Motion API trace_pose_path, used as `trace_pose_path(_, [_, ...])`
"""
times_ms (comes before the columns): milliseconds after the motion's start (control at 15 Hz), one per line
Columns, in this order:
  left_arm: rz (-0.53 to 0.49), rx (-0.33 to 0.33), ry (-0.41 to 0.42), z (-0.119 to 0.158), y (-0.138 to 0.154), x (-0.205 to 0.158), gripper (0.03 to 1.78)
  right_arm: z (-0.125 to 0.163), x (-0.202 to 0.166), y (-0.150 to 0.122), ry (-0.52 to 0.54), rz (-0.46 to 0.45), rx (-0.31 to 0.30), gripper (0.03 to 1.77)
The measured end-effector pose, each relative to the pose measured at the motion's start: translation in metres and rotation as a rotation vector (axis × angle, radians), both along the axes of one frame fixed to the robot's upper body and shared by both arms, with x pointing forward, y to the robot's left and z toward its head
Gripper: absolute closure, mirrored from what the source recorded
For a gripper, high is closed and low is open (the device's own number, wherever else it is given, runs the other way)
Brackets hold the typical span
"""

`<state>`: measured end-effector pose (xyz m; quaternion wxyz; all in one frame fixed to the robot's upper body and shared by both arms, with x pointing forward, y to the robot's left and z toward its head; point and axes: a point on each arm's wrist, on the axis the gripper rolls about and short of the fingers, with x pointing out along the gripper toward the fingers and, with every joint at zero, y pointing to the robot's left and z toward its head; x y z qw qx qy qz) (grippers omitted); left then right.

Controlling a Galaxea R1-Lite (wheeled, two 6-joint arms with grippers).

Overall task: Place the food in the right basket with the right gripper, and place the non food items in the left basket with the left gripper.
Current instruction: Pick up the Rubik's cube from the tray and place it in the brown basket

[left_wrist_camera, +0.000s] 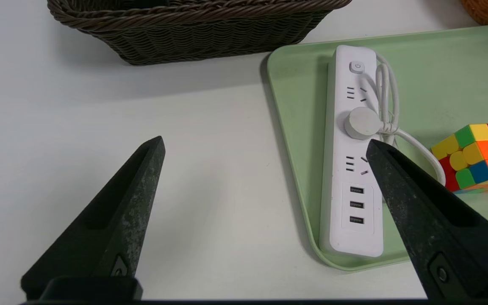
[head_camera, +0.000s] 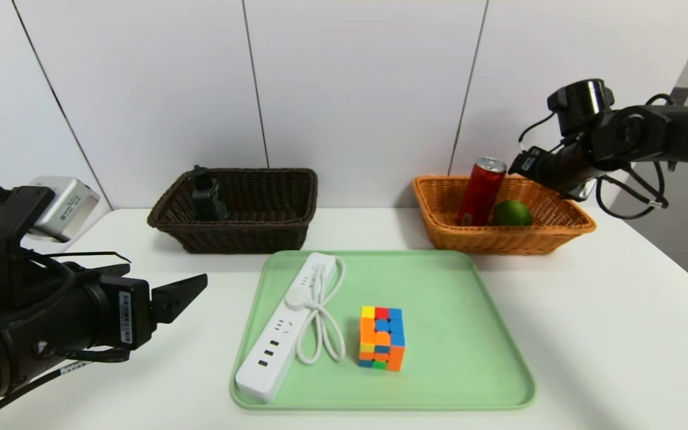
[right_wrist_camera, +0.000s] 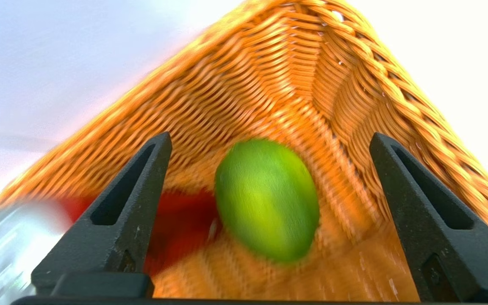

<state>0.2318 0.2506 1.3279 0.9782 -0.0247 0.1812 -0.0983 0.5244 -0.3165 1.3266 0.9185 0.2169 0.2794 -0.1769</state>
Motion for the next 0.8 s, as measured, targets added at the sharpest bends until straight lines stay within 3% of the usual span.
trace_pose_path(200, [-0.004, -0.011, -0.015, 0.007, -0.001, 0.001, 0.12, 0.034, -0.019, 0.013, -0.059, 0.075, -0.052, 0.16])
trace_pose_path(467, [-0.002, -0.013, -0.021, 0.019, -0.001, 0.001, 0.12, 0.089, -0.061, 0.027, -0.171, 0.136, -0.062, 0.13])
trace_pose_path(800, [-0.004, 0.017, 0.024, 0.026, 0.001, -0.001, 0.12, 0.129, -0.13, 0.046, -0.134, 0.239, -0.068, 0.11])
